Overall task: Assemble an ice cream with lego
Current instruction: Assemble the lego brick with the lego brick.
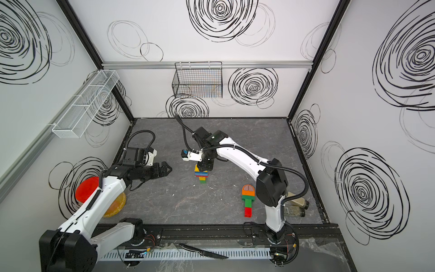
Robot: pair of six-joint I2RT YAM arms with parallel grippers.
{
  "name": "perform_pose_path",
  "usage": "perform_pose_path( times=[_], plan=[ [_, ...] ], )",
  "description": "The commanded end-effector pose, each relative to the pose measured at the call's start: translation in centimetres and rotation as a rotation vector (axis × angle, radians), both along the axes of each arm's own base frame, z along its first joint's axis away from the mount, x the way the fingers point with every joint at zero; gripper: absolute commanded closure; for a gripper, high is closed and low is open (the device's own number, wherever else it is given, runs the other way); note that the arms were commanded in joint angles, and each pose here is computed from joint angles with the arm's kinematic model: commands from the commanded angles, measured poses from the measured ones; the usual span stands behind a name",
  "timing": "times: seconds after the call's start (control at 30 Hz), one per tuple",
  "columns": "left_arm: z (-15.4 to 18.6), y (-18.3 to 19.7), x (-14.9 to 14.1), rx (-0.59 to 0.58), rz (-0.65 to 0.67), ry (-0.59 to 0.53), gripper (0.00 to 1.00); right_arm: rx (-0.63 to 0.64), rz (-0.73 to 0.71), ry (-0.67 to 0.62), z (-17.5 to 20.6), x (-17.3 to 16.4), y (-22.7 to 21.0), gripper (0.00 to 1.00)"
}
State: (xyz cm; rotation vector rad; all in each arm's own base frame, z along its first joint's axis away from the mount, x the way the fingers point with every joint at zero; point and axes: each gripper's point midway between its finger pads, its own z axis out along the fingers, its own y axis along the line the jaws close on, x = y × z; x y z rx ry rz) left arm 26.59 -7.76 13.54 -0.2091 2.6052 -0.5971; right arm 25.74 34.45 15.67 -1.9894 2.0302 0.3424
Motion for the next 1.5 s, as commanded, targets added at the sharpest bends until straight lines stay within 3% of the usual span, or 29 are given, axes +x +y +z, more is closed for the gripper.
perform_pose_path(
  times=[0.0,0.27,0.9,1.47],
  plan=[
    [1.3,0.2,0.6,0.006,0.006,-0.037,0.01,-0.131,0.018,0.081,-3.3,-1.8,-1.7,0.7],
    [1.3,0.3,0.6,0.008,0.008,-0.037,0.01,-0.1,0.022,0.053,-2.3,-1.5,-1.3,0.67],
    [1.7,0.4,0.6,0.013,0.011,-0.043,0.01,-0.027,0.028,0.004,0.0,-0.9,-0.1,0.48],
    [1.8,0.5,0.5,0.012,0.014,-0.043,0.01,-0.106,-0.026,-0.056,-1.2,0.1,-2.3,0.29]
  ],
)
